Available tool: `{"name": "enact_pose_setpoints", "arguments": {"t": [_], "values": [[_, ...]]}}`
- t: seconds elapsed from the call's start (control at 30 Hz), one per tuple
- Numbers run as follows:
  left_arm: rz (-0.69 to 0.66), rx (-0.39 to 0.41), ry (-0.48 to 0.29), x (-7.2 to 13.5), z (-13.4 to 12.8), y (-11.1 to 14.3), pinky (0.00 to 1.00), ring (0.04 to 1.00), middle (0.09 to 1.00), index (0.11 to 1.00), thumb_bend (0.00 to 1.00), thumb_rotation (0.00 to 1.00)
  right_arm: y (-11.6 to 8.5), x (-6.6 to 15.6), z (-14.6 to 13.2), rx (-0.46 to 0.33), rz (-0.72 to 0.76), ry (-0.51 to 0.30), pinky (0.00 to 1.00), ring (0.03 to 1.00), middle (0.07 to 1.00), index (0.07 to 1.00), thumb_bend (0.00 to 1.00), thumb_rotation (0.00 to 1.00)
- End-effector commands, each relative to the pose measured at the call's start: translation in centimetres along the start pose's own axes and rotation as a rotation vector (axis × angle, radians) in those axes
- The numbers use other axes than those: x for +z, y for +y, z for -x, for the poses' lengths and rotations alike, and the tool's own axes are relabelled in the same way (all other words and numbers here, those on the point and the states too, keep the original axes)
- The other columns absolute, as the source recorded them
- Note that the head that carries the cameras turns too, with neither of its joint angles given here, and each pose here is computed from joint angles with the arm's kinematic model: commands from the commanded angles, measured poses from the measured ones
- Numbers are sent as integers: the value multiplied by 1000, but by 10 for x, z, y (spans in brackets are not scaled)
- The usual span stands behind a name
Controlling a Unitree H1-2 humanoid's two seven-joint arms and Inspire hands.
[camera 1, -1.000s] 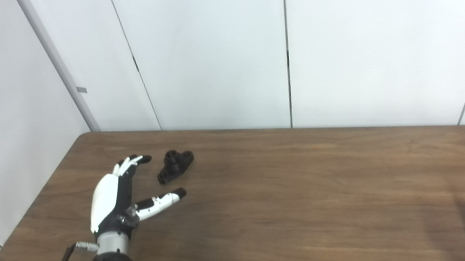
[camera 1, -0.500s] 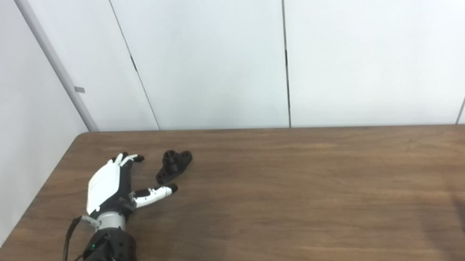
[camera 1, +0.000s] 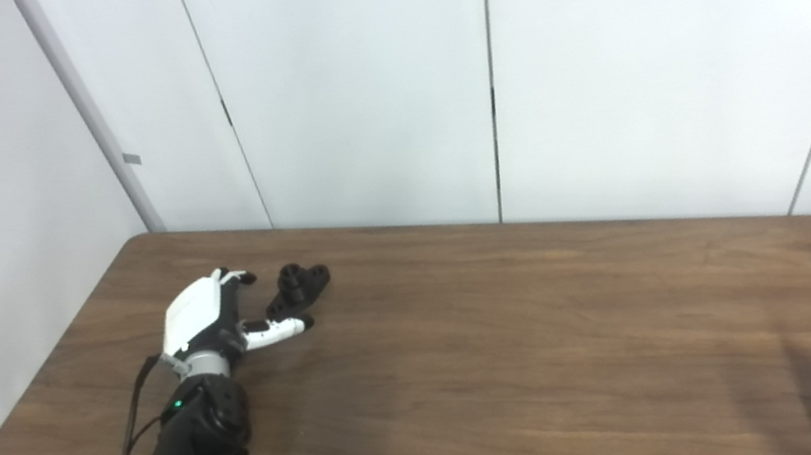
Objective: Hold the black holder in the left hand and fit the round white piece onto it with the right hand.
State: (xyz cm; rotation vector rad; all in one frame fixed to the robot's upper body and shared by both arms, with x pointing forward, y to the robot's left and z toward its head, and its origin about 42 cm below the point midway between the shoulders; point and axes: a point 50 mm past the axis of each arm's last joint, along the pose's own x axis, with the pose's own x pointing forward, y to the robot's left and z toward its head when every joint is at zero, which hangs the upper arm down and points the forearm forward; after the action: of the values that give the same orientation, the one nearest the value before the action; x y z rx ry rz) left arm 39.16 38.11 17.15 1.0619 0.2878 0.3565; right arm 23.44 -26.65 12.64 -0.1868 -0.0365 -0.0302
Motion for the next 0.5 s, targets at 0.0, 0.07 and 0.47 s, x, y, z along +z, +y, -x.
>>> {"name": "enact_pose_setpoints", "arguments": {"t": [0.0, 0.07, 0.47], "values": [[-16, 80, -28, 16, -16, 29, 1000, 1000, 979, 845, 897, 464, 2, 7, 0, 6, 4, -28, 1000, 1000, 985, 990, 573, 1000], [-12, 68, -24, 17, -19, 28, 1000, 1000, 980, 845, 895, 466, 2, 7, 0, 4, 1, -28, 1000, 1000, 984, 989, 567, 1000], [17, 14, 1, 20, -30, 23, 1000, 1000, 960, 812, 870, 445, 2, 6, 1, 5, -2, -28, 1000, 1000, 985, 992, 558, 1000]]}}
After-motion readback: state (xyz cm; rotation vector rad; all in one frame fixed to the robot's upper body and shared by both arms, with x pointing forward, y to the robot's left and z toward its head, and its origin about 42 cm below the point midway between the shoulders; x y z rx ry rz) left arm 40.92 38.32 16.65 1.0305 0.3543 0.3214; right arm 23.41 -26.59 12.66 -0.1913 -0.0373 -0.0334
